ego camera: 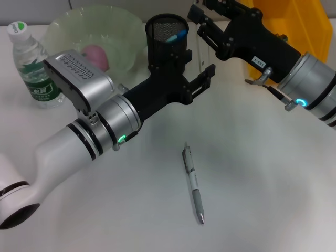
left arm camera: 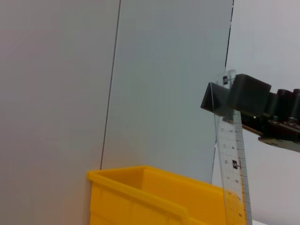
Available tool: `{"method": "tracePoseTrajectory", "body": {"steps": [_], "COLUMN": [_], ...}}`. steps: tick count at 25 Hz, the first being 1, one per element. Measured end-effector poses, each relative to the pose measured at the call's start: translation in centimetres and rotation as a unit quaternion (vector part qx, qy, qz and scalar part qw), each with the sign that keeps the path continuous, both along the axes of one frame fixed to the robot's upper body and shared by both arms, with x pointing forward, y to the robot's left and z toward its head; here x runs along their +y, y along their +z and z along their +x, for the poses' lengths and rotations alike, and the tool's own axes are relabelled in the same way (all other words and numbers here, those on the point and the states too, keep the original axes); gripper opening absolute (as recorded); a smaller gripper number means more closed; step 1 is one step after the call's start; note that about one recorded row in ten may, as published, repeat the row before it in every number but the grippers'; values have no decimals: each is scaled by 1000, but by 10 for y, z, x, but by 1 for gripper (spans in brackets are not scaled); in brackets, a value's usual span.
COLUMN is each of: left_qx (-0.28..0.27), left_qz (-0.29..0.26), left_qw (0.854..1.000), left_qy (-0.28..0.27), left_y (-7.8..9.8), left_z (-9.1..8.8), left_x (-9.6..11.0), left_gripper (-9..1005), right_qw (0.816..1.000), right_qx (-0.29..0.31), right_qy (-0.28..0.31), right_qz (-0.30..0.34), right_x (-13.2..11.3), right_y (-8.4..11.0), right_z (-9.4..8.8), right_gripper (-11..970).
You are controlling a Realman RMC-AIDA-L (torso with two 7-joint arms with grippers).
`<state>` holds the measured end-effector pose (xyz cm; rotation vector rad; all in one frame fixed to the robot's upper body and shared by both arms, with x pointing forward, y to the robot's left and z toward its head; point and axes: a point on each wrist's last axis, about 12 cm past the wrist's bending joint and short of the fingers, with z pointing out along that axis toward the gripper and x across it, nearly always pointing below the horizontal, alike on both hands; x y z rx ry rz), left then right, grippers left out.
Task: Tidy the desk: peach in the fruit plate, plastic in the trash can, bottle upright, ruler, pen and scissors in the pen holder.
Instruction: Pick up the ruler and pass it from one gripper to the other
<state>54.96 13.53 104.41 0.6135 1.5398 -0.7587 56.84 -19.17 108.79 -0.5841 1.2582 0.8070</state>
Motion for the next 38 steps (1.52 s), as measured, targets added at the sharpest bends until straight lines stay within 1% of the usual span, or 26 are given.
{"method": "tracePoseTrajectory", "body": {"steps": [1, 11, 28, 33, 36, 38], "left_qx": [1, 13, 23, 25, 28, 28], "left_qz": [-1, -9, -13, -19, -21, -20], "left_qw": [1000, 1000, 999, 999, 999, 999], "left_qy": [2, 19, 21, 31, 31, 28], "left_y": [0, 0, 1, 1, 0, 0], "left_z": [0, 3, 3, 4, 4, 3], "left_x": [0, -2, -7, -5, -5, -5], "left_gripper": [616, 621, 615, 546, 329, 250], "right_qw": [1000, 1000, 1000, 1000, 1000, 1000], "right_qx": [0, -6, -3, -4, -4, -3], "right_qy": [0, -15, -12, -11, -11, -12], "right_qz": [0, -5, -7, -6, -7, -7], "right_x": [0, -2, -2, -2, -2, -2], "right_y": [0, 0, -2, -2, -2, -2], "right_z": [0, 2, 0, 0, 0, 0], "right_gripper": [402, 404, 407, 408, 409, 409]}}
